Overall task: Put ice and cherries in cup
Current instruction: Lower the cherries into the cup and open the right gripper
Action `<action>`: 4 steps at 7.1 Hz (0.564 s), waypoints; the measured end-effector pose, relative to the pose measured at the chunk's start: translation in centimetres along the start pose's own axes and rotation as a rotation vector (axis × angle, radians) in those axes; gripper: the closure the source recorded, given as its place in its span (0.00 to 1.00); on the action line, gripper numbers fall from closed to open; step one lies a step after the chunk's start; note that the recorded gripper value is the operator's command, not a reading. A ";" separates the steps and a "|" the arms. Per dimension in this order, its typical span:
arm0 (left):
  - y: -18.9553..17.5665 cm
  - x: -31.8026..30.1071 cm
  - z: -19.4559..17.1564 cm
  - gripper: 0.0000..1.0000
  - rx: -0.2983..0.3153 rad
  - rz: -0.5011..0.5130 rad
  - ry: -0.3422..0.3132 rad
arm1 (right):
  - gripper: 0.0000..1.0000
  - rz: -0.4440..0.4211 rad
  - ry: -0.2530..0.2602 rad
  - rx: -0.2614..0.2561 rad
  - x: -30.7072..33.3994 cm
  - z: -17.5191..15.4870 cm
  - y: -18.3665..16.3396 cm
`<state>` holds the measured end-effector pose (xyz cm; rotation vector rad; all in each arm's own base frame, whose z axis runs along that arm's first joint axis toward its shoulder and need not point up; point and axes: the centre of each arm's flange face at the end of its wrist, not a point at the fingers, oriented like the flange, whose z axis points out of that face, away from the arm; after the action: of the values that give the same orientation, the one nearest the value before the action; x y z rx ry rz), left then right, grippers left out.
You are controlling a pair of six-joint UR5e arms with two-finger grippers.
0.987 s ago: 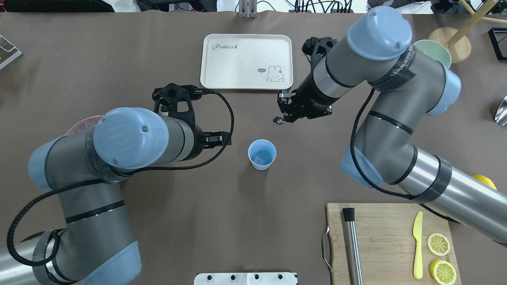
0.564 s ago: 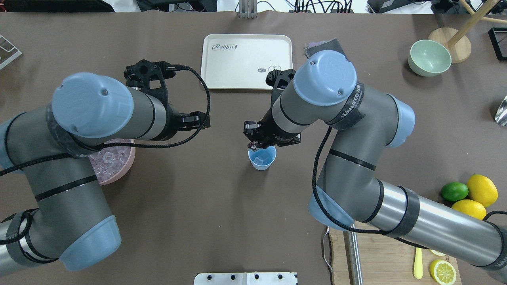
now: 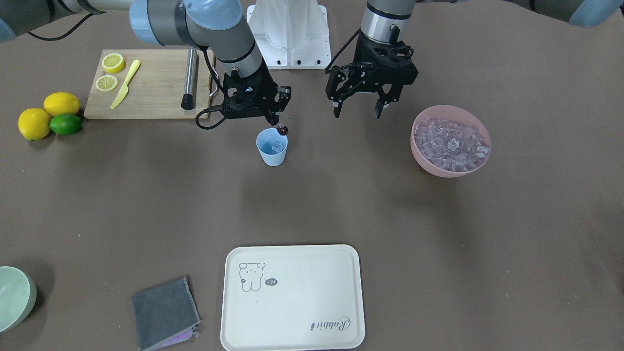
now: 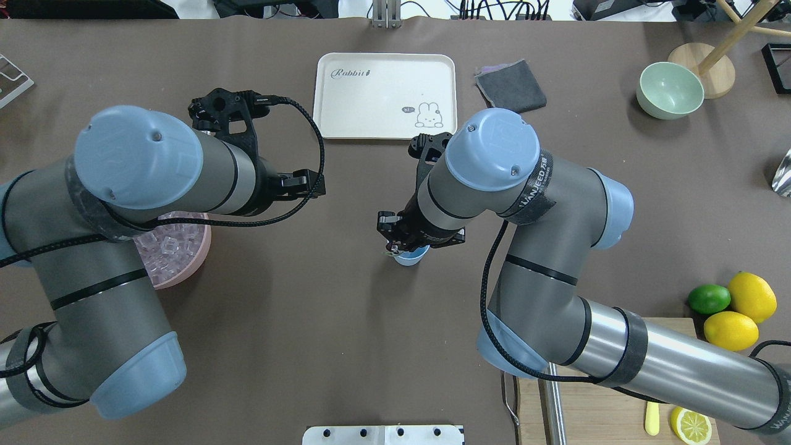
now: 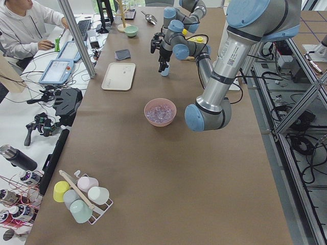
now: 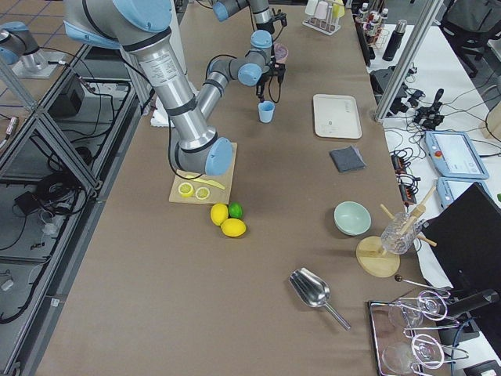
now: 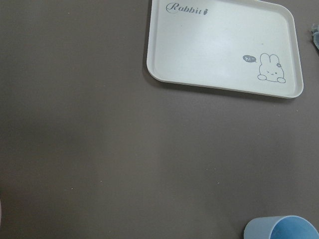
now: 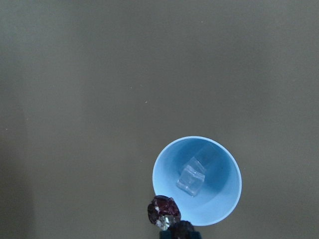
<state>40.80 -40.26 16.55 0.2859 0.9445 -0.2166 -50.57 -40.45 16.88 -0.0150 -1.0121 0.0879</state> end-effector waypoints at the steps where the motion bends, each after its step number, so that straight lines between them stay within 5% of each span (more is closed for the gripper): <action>1: 0.2 0.1 0.1 0.04 -0.002 -0.006 0.000 | 0.86 0.005 0.006 0.005 0.5 -0.1 -0.7; 2: 0.4 0.1 0.1 0.04 -0.003 -0.014 0.001 | 0.25 0.008 0.017 0.001 1.2 0.3 -0.8; 4: 0.5 0.1 0.1 0.04 -0.003 -0.020 0.001 | 0.14 0.004 0.031 -0.006 1.3 1.4 -0.2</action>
<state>41.10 -39.88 16.55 0.2740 0.9487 -0.2334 -51.06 -40.56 18.73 -0.0239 -0.9812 0.0885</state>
